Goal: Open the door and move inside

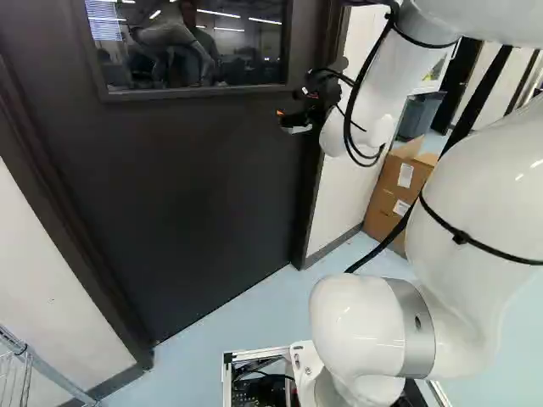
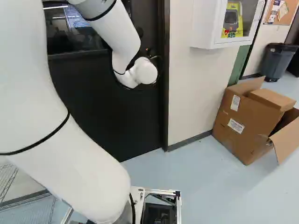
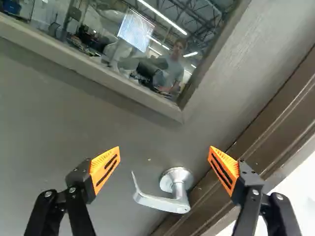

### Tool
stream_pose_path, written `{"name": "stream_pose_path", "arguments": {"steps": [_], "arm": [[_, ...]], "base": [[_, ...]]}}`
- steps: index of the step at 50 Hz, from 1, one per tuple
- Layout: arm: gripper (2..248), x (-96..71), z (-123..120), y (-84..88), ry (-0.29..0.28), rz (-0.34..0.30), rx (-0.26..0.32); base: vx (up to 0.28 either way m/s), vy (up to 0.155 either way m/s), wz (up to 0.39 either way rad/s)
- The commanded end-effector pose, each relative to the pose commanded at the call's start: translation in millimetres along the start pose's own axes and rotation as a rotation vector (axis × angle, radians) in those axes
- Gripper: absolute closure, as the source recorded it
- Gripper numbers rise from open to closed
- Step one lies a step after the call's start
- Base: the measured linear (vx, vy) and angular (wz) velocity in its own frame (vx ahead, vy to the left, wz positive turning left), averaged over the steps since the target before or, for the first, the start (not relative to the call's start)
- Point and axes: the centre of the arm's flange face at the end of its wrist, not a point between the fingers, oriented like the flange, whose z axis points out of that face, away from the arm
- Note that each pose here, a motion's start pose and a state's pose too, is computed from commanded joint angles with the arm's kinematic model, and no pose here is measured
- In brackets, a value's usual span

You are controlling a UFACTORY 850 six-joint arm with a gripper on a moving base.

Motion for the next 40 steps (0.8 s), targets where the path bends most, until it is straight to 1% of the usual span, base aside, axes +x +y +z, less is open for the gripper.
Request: {"name": "stream_pose_path", "arguments": {"steps": [16,40], "arm": [[3,-14.9,7,-9.3,-0.021,0.022,0.024],[3,-38.6,28,-21.6,-0.051,0.052,0.068]], "base": [[0.0,0.0,0.0],[0.0,0.0,0.0]]}}
